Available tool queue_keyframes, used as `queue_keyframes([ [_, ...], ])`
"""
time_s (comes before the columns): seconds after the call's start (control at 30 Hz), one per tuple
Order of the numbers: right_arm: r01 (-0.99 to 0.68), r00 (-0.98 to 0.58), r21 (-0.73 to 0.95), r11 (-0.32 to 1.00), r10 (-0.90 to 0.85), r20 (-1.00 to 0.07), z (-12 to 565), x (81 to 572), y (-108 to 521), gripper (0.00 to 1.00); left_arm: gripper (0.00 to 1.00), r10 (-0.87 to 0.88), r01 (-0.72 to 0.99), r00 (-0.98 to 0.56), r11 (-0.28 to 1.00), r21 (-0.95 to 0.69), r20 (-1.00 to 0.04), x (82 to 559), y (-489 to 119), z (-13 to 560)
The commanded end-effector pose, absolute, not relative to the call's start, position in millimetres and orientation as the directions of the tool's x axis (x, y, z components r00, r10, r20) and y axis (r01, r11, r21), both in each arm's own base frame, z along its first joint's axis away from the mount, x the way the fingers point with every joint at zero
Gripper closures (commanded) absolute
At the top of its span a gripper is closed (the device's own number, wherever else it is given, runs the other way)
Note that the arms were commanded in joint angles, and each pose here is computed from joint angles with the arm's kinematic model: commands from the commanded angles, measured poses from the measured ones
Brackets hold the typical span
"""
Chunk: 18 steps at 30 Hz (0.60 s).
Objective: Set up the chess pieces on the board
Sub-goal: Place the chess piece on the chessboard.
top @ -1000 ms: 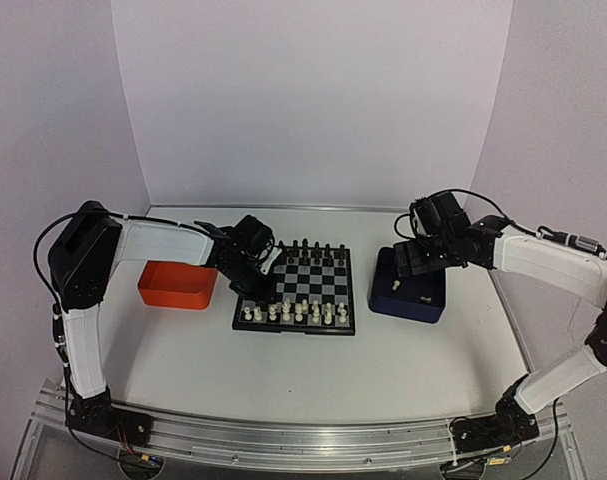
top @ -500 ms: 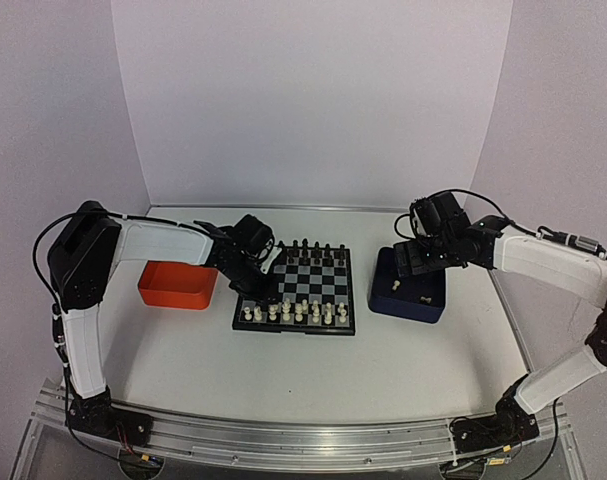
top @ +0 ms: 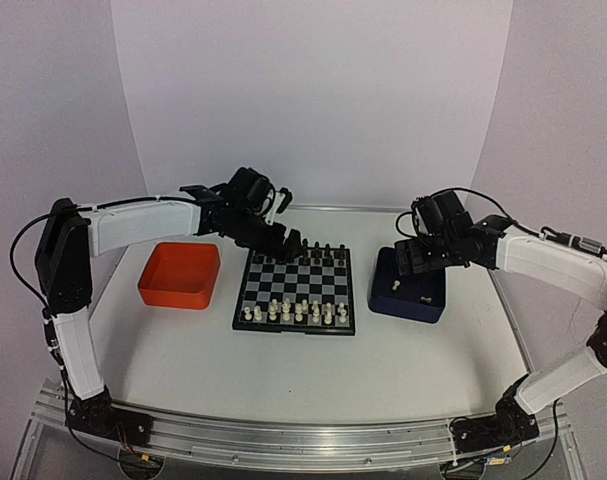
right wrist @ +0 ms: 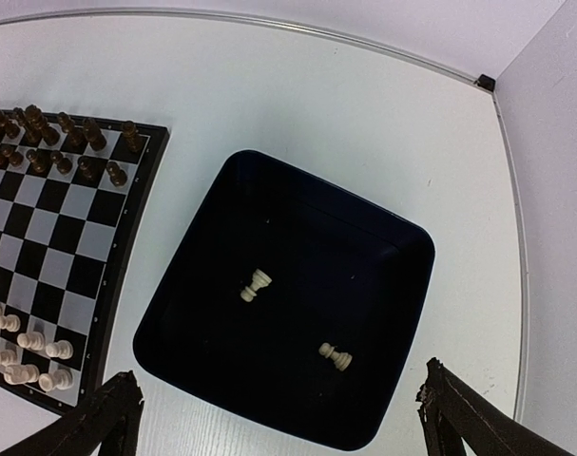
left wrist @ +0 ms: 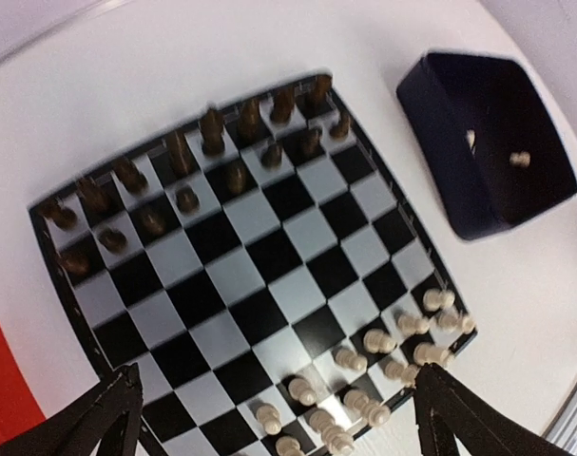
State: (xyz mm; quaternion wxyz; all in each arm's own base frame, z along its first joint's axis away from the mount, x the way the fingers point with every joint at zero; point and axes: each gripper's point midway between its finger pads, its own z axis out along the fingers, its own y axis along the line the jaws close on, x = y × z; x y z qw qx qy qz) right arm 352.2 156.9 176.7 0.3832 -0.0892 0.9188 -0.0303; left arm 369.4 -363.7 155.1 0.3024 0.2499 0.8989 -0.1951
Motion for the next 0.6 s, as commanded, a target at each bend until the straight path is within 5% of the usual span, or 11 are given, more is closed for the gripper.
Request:
queue_keyframes([
  [0.0, -0.092, -0.7, -0.023, 0.995, -0.082, -0.709, 183, 355, 152, 0.02, 0.0, 0.186, 0.475, -0.58, 0.868, -0.143, -0.793, 402, -346, 253],
  [0.23, 0.201, -0.843, 0.296, 0.934, 0.318, -0.434, 128, 366, 132, 0.06, 0.0, -0.02, 0.335, -0.548, 0.911, -0.241, -0.837, 441, -300, 282],
  [0.57, 0.294, -0.883, 0.269, 0.917, 0.368, -0.292, 85, 401, 150, 0.12, 0.0, -0.097, 0.318, -0.515, 0.901, -0.295, -0.851, 481, -288, 274],
])
